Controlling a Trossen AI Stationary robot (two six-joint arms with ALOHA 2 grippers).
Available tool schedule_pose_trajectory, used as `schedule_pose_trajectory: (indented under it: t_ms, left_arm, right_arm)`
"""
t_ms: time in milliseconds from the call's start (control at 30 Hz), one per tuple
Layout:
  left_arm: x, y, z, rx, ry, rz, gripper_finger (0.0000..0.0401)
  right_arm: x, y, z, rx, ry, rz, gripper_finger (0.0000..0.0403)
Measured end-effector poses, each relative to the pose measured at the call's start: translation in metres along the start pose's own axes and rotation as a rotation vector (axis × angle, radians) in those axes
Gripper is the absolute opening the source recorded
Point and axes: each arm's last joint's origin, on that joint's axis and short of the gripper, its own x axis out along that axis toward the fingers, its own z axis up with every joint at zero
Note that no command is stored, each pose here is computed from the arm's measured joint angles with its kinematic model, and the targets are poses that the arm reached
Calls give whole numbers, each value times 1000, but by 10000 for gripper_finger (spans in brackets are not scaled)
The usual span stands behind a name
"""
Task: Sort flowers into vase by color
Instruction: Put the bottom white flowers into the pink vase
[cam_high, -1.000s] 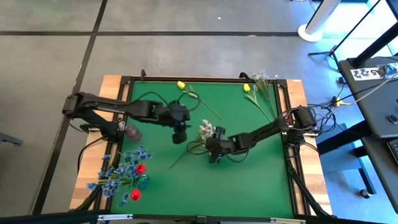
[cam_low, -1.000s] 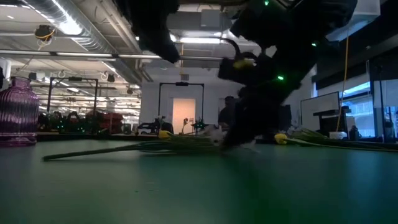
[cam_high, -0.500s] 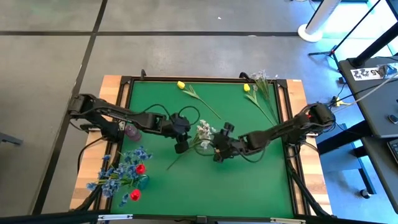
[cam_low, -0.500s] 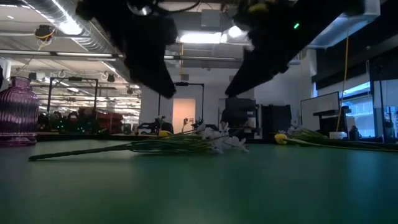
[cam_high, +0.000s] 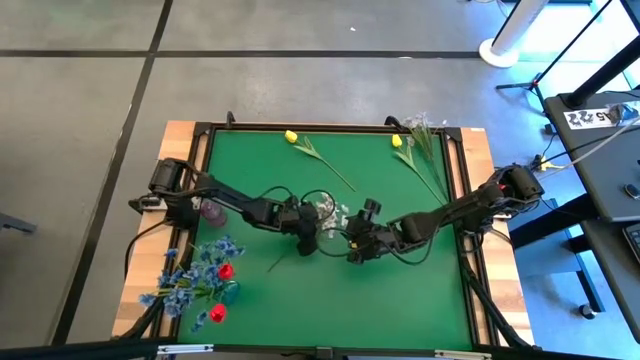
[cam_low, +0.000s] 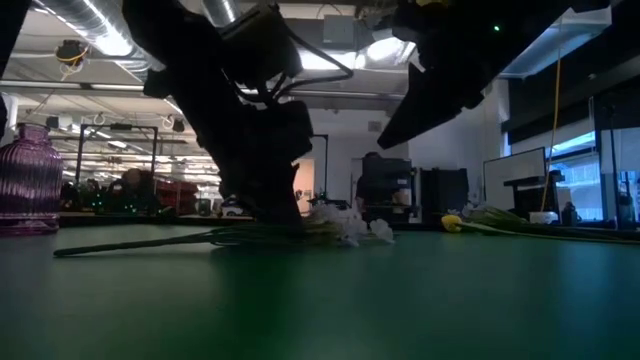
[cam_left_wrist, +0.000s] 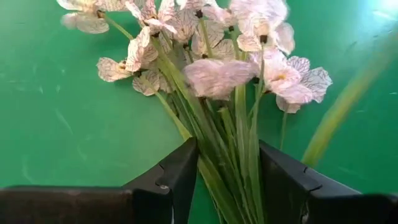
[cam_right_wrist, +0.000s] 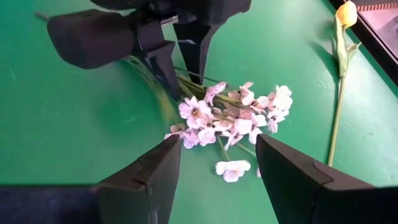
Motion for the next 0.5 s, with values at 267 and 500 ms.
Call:
schedule_pose_trajectory:
  t_ms: [267,500]
  left_arm:
    - [-2,1,-3,26,-33,102,96]
    - [-58,6,24,9,-202,148,14]
  right_arm:
    - [-3,-1,0,-4,2,2,209]
    - [-31,17,1,-24,-117,-30,209]
